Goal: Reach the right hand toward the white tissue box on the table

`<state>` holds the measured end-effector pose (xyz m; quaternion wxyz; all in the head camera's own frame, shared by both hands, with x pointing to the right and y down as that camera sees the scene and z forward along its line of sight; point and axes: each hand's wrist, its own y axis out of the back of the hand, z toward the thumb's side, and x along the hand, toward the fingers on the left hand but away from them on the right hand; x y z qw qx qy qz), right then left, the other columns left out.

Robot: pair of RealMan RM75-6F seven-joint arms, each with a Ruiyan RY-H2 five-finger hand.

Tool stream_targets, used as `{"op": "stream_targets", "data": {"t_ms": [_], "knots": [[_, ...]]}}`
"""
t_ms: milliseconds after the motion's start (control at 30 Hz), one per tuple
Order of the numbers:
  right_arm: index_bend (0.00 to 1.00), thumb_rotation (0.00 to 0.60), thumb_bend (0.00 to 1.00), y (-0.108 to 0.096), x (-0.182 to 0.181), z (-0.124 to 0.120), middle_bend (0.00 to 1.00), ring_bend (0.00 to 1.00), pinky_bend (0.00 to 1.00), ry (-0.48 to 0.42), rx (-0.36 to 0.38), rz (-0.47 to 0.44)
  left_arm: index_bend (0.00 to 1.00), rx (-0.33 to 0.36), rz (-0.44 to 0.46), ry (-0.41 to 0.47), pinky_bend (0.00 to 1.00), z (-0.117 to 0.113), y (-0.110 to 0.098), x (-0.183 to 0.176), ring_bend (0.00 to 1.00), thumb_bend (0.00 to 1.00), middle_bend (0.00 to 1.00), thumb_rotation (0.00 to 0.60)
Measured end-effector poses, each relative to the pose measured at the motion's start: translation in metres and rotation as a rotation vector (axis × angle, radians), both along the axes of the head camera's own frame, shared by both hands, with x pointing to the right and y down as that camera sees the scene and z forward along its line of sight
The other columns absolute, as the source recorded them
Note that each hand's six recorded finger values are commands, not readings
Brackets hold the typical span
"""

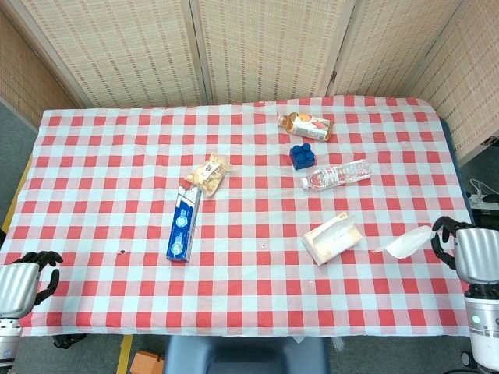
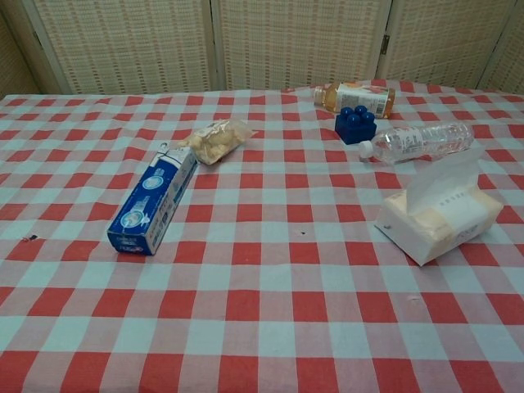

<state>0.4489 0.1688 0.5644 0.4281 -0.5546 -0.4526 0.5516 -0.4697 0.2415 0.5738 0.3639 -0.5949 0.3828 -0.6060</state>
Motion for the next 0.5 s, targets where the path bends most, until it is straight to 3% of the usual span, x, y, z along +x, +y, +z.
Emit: {"op": "stream_targets", "data": {"t_ms": [67,267,500], "knots": [[0.66,0.600,0.62,0.000,0.002,-0.001,0.69,0.73,0.94,-0.010,0.008,0.010,0.46,0.000,-0.001,-0.001,0.59,0.000,0.000,0.000,0.41,0.52,0.49,0.600],[0.42,0.600,0.20,0.002,0.004,-0.009,0.69,0.72,0.94,-0.048,0.047,0.021,0.46,-0.002,0.001,-0.003,0.59,0.000,0.000,-0.001,0.41,0.52,0.49,0.600],[0.27,0.600,0.04,0.010,0.000,-0.010,0.69,0.72,0.94,-0.052,0.029,0.006,0.46,-0.002,0.002,-0.002,0.59,0.000,0.000,0.000,0.41,0.52,0.49,0.600]]}}
